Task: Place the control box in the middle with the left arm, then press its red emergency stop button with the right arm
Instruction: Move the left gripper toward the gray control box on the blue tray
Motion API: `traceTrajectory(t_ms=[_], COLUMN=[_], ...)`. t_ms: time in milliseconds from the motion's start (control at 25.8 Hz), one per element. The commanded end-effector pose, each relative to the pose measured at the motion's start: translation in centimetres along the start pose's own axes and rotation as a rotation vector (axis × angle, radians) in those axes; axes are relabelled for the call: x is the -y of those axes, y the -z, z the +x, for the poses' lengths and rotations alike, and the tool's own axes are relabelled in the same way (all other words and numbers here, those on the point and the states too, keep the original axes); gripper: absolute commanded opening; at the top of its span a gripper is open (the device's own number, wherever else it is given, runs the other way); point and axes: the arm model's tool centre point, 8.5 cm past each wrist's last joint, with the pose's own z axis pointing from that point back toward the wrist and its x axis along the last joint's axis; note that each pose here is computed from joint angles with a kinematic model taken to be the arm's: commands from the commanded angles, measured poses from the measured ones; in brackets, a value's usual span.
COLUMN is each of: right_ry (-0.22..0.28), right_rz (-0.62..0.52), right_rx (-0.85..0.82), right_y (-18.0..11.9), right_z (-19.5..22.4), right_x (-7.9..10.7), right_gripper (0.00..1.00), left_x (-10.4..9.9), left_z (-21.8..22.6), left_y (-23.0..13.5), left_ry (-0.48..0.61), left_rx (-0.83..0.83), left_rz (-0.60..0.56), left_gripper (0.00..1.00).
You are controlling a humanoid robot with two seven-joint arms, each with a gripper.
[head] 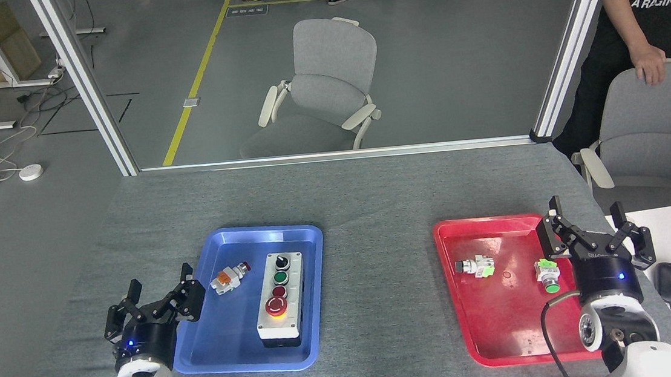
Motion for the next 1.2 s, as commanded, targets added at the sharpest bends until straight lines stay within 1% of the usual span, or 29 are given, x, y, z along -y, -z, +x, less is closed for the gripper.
traceTrajectory(t_ms=[0, 155, 233, 310, 388, 543, 659, 775, 891, 1008, 1085, 1163], right_ry=[0.002, 0.0, -0.005, -0.004, -0.005, -0.013, -0.008, -0.004, -0.005, -0.003, -0.002, 0.004], right_rz=[-0.001, -0.002, 0.001, 0.011, 0.035, 0.064, 0.101, 0.106, 0.089, 0.124, 0.136, 0.129], right_rx=[0.001, 0.001, 0.001, 0.001, 0.001, 0.013, 0.055, 0.064, 0.068, 0.066, 0.095, 0.111], right_y=[0.0, 0.0, 0.0, -0.1, -0.3, -1.0, -1.5, -1.6, -1.7, -2.1, -2.8, -3.0], right_z=[0.1, 0.0, -0.1, 0.0, 0.0, 0.1, 1.9, 2.4, 2.5, 2.4, 3.1, 4.1], right_x=[0.0, 0.1, 0.0, -0.4, -1.2, -2.2, -3.7, -3.9, -3.5, -4.5, -5.1, -5.0], right_gripper=[0.98, 0.98, 0.98, 0.98, 0.98, 0.98, 0.98, 0.98, 0.98, 0.98, 0.98, 0.98], left_x=[0.0, -0.2, -0.7, -1.9, -1.9, -1.1, -0.6, -0.1, 0.8, 1.3, 2.1, 2.5], left_z=[0.0, -0.3, 0.1, 0.5, 0.3, 0.0, -0.2, -0.4, -0.4, 0.0, 1.1, 2.1], left_y=[0.0, 0.0, 0.0, 0.0, 0.0, -0.8, -1.4, -2.4, -3.2, -4.0, -4.3, -4.4], left_ry=[-0.001, -0.011, -0.013, -0.024, -0.044, -0.038, -0.023, 0.004, 0.047, 0.145, 0.17, 0.203], left_rx=[0.001, -0.007, 0.009, 0.012, -0.005, -0.005, -0.003, -0.001, -0.01, -0.009, -0.004, -0.008], left_rz=[0.002, 0.006, 0.018, 0.038, 0.036, 0.029, 0.02, 0.009, -0.009, -0.01, -0.018, -0.017], left_gripper=[0.99, 0.99, 0.99, 0.99, 0.99, 0.99, 0.99, 0.99, 0.98, 0.98, 0.98, 0.98])
